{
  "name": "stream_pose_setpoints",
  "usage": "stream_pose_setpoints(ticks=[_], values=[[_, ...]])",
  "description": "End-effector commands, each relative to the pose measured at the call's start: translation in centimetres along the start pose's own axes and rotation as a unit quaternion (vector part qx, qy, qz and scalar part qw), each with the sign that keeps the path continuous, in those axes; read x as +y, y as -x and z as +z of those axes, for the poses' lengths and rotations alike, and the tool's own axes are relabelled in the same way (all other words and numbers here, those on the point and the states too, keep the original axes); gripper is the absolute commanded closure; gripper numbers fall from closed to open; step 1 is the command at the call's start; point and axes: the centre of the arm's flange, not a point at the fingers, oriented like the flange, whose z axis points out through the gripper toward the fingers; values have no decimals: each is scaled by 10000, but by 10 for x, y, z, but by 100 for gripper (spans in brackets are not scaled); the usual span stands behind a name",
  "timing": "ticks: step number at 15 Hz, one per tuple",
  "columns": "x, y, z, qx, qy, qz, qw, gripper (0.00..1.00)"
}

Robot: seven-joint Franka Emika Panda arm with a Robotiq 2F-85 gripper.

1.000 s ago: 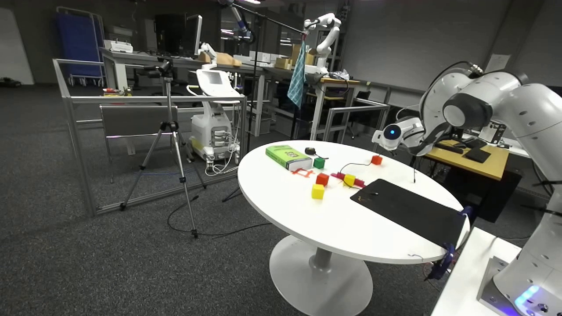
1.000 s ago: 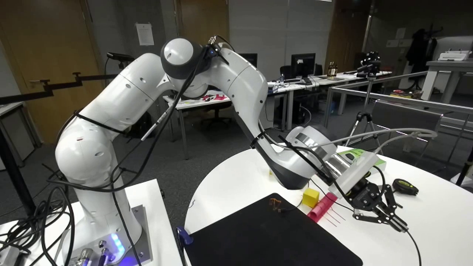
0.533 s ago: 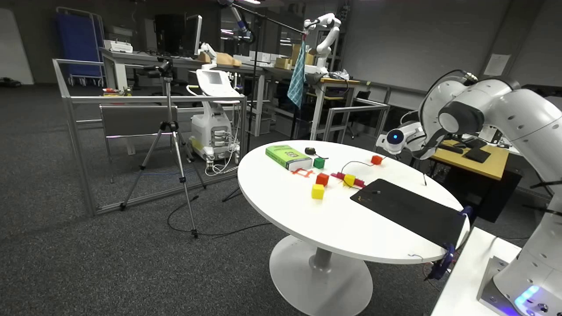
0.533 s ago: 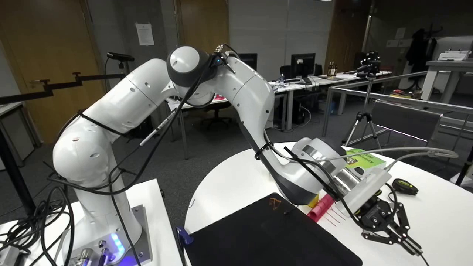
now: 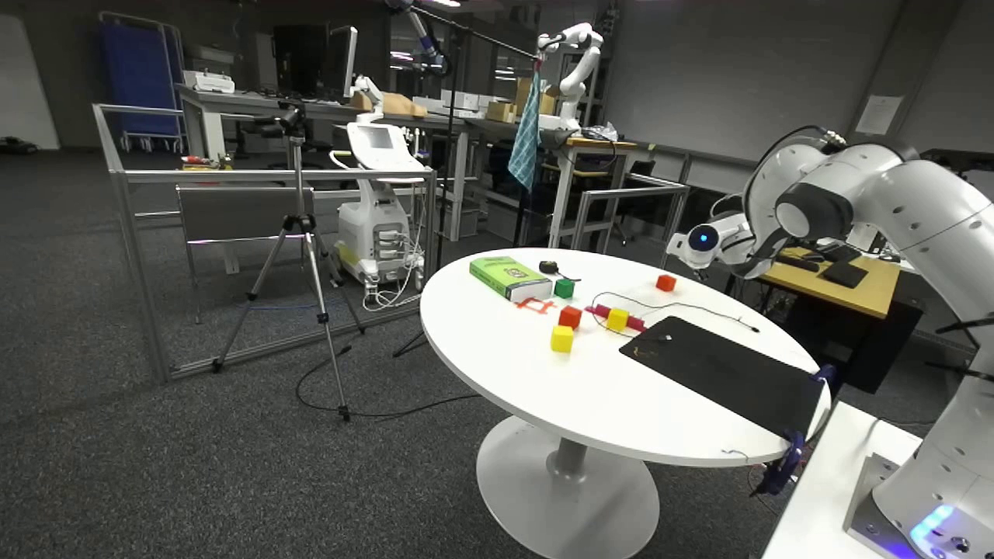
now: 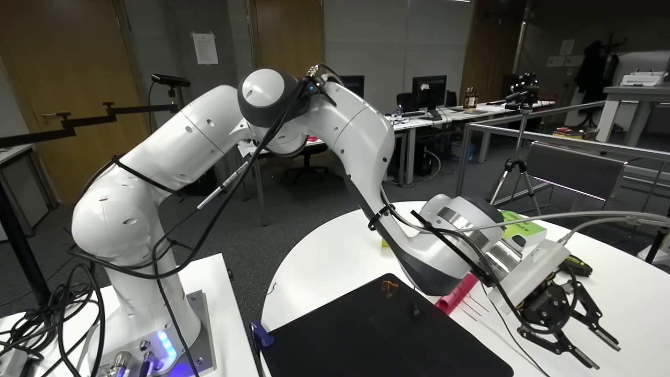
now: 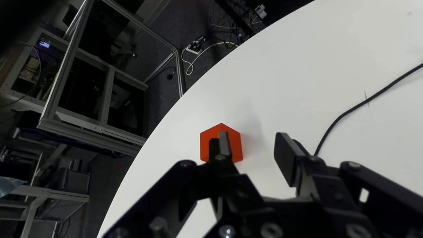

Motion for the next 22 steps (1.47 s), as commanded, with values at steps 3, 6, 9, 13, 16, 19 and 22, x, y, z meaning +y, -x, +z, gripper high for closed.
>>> stream_pose_setpoints(ticks=[3,6,9,13,16,19,22], values=[[0,-2,2,194,184,27,9996,10],[-10,-2,-12,415,-171,232,9987,0],[-25,-1,-30,716,-671,542,9937,0],[-40,9,-57,992,-1406,1036,9796,0],[-40,13,-77,1284,-1895,1399,9633,0],[-27,22,-96,1373,-2497,1815,9412,0],[-5,34,-112,1300,-3227,2231,9106,0]])
